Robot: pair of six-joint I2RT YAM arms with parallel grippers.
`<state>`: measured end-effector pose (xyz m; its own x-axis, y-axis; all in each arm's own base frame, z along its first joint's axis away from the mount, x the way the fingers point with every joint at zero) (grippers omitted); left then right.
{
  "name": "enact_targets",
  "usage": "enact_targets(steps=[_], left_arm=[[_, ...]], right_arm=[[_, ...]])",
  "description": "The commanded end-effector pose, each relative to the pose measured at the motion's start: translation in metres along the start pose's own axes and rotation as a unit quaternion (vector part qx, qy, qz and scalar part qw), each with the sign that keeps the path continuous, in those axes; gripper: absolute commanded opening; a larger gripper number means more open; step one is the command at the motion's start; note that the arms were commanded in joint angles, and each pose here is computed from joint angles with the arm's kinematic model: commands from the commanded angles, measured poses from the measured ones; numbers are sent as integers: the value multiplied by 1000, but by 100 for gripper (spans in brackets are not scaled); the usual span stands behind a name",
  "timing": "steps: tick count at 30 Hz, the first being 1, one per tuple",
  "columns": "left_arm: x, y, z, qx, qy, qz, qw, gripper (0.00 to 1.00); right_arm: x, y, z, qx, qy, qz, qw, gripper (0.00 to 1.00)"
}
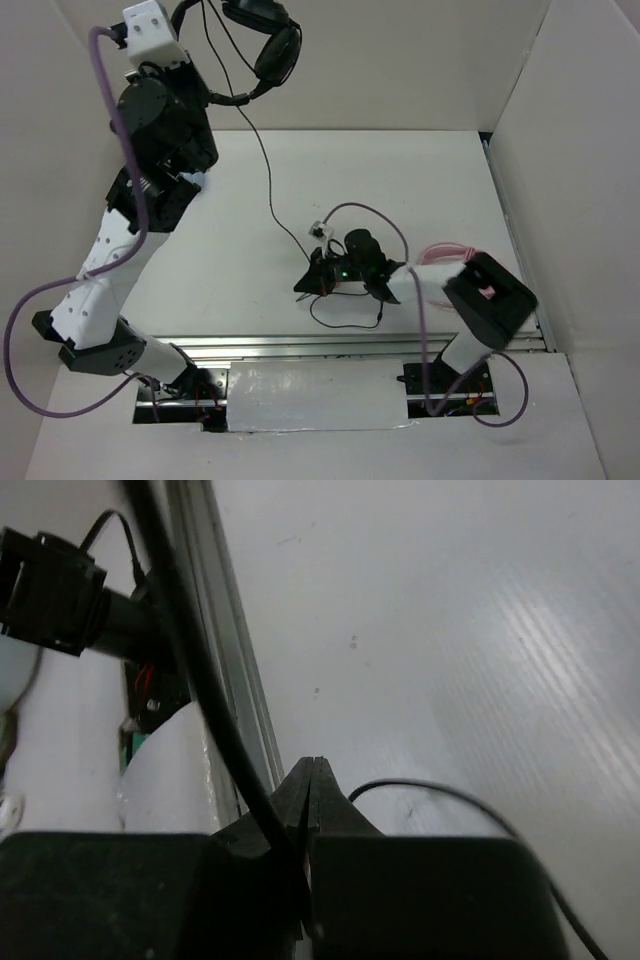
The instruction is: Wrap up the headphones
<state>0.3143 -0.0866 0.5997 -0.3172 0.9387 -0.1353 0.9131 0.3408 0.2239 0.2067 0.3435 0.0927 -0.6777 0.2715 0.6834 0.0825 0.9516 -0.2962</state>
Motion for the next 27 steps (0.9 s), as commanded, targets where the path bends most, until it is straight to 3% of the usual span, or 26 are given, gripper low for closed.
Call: enact_targets(steps=[1,6,11,13,16,22,27], left_arm=[[10,27,5,-10,-43,-59,997,0],[15,75,68,51,-26,-36,998,0],[38,108,124,115,-41,-33,992,0],[50,113,136,121,-52,-37,991,0],[68,122,158,130,-38,-69,988,0],[83,132,231,192,12,-128,973,0],[77,131,273,227,28,-141,963,0]], right_arm=[[6,-35,-17,-84,-40,113,989,0],[14,-91,-9,-138,-32,243,959,0],[10,-140,-23,-197,-27,358,912,0],[6,-156,-15,-179,-23,400,898,0],[19,-165,-23,-182,-31,411,893,0],[66,-209,-72,-238,-98,464,847,0],[109,-209,-93,-243,-148,431,856,0]])
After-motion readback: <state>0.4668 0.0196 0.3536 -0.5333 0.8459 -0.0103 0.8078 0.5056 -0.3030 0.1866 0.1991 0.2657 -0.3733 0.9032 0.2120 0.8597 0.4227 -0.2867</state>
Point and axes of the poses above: each gripper's point midway between its finger pads, its own y axis out along the fingers, its own x axis along the line the jaws close on, z = x × y, the point moved 2 cm from there along -y, back along the fingers, and after that the axes turned 6 degrees about y, right-handed, at the moved point
